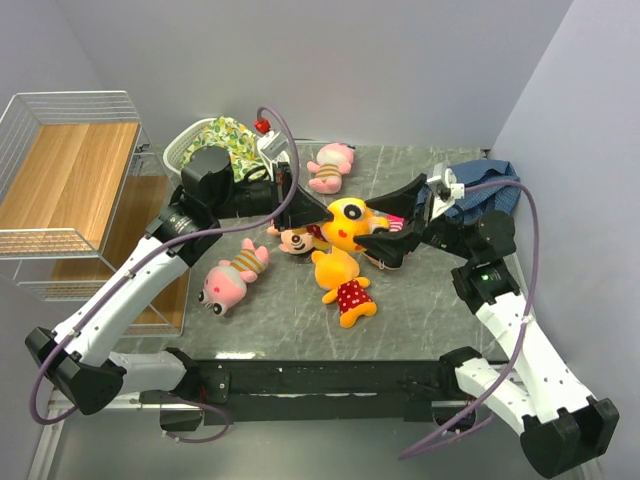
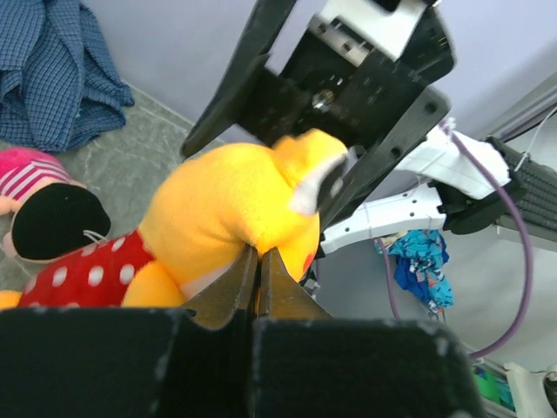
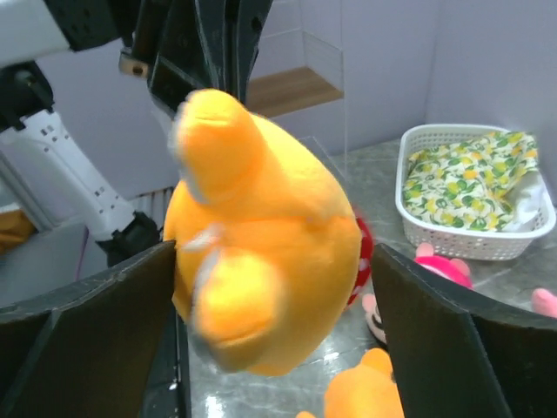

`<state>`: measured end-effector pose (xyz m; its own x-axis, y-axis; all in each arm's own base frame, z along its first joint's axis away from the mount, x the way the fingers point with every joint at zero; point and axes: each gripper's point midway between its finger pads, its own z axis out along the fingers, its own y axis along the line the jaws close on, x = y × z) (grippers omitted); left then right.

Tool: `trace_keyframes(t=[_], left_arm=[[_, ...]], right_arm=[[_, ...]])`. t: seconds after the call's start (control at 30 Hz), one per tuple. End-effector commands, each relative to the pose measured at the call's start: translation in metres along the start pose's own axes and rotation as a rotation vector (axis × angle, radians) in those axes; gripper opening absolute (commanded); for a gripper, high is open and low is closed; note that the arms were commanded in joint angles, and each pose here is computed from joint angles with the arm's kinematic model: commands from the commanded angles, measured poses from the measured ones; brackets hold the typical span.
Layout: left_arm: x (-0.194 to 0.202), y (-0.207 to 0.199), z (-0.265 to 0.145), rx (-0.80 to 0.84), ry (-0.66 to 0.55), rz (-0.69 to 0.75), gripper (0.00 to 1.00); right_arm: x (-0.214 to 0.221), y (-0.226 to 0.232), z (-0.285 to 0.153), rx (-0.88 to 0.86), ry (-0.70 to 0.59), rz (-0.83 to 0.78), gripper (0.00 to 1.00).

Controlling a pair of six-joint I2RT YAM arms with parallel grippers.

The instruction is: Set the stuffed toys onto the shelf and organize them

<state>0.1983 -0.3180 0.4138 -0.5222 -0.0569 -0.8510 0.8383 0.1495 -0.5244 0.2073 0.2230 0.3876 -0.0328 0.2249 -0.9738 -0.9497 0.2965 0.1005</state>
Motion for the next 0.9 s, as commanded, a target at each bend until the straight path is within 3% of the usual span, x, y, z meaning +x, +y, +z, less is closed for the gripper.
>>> trace_keyframes(t=[0.0,0.43,0.53,0.63,0.67,0.73,0.77,0.83,0.87], left_arm=[[-0.024,-0.027,-0.009,0.096,-0.086,0.025,0.01],[-0.037,-0.034,-0.015,0.123,-0.124,-0.015,0.01],[-0.033,-0.033,-0.014,0.13,-0.117,-0.025,0.01],[-0.03,-0.032,-0.013,0.143,-0.112,-0.032,0.01],[-0.031,-0.032,-0.013,0.14,-0.114,-0.012,0.06],[-0.028,-0.026,-0.013,0.111,-0.098,-0.011,0.22],[-0.033,-0.028,-0.015,0.104,-0.108,0.043,0.43],[-0.028,-0.02,-0.017,0.059,-0.085,0.054,0.69],[-0.032,-0.017,-0.018,0.034,-0.097,0.126,0.84]], right_arm=[[0.007,0.022,-0.002,-0.122,-0.002,0.058,1.0],[-0.014,0.022,-0.006,-0.057,-0.122,-0.061,0.97],[-0.022,0.023,-0.003,-0.07,-0.146,-0.034,0.87],[-0.035,0.02,0.001,-0.056,-0.187,-0.002,0.51],[-0.034,0.013,0.002,-0.025,-0.184,0.039,0.32],[-0.047,0.005,0.005,0.028,-0.206,0.088,0.13],[-0.046,0.001,0.006,0.048,-0.193,0.127,0.0],[-0.056,0.0,0.003,0.086,-0.236,0.181,0.0],[-0.059,0.002,0.001,0.087,-0.254,0.22,0.0]])
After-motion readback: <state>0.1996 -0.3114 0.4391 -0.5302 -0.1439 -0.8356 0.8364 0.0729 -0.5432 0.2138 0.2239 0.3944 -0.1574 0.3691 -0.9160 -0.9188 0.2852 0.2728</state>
